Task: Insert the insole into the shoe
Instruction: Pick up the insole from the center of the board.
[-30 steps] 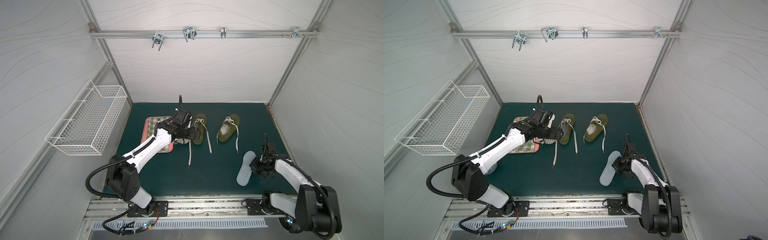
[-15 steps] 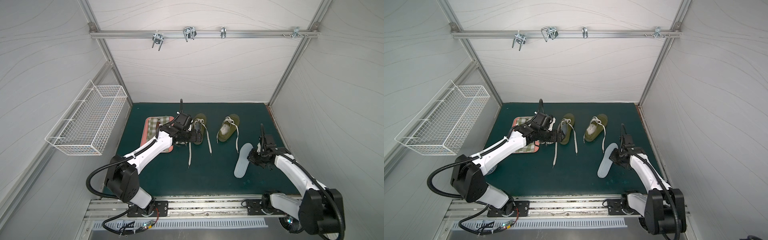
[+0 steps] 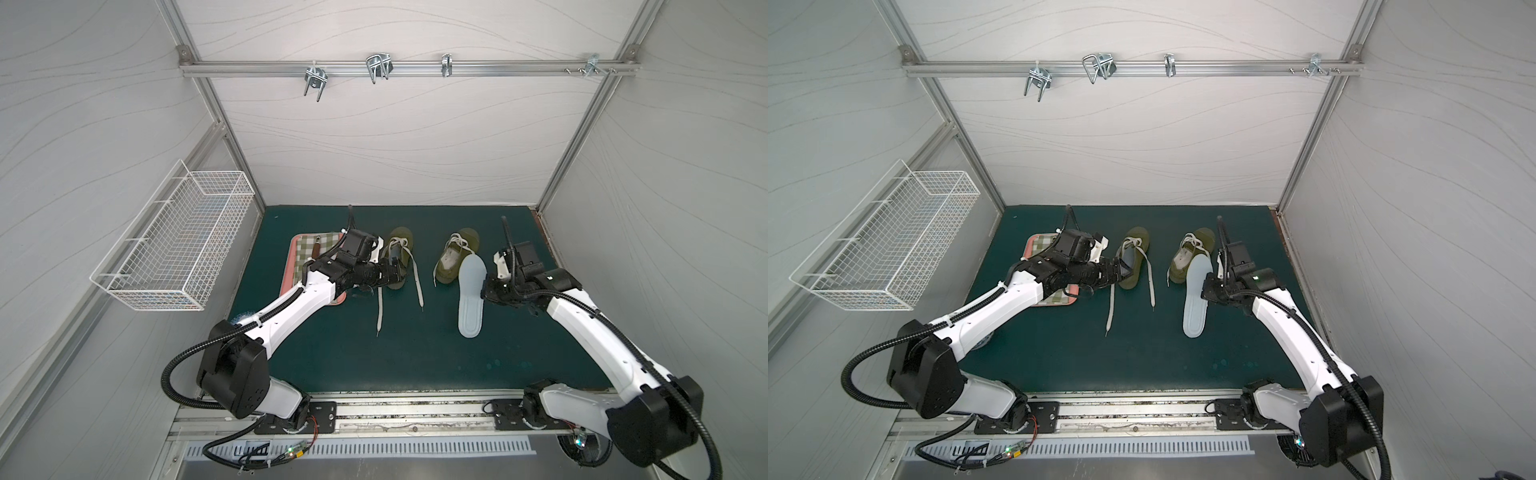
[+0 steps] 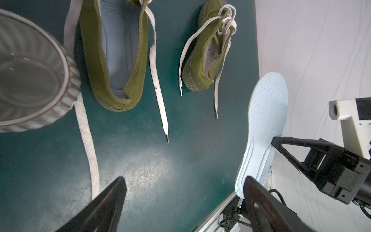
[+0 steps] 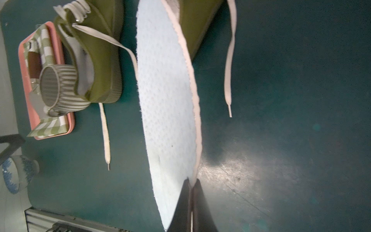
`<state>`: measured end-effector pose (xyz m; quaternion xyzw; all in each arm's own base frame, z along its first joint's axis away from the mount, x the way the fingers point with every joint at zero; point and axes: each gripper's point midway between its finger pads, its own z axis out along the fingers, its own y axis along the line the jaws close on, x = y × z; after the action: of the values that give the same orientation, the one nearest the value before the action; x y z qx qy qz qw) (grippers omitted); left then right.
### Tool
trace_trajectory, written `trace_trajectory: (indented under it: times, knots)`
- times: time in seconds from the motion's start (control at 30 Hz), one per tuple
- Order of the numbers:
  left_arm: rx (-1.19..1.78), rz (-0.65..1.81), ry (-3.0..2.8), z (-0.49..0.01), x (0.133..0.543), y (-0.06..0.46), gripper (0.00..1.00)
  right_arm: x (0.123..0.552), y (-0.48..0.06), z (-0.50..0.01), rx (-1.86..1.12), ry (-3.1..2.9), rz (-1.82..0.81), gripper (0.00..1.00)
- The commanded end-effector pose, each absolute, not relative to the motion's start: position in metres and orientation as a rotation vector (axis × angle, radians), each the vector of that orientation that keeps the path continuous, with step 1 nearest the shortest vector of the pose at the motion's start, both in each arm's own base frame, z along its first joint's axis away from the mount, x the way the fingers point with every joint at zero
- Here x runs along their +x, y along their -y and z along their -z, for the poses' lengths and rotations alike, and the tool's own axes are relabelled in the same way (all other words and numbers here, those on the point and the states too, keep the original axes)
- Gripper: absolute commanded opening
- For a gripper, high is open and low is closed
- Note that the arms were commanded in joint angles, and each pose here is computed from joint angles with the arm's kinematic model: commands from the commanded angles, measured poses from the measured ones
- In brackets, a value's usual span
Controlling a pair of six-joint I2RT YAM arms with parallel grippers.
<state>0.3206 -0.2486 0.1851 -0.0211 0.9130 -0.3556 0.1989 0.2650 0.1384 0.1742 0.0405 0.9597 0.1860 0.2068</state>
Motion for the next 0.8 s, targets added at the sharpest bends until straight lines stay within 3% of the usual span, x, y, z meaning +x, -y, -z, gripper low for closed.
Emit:
trace_trajectory:
  times: [0.0, 0.77]
  knots:
    - [-0.077, 1.19, -2.439, -0.214, 0.328, 0.262, 0.9, 0.259, -0.157, -0.182, -0.031, -2.71, -0.544, 0.0]
    - [-0.081, 1.467, -2.37, -0.191, 0.341, 0.289, 0.62, 0.271, -0.275, -0.2, -0.476, -2.668, -0.936, 0.0]
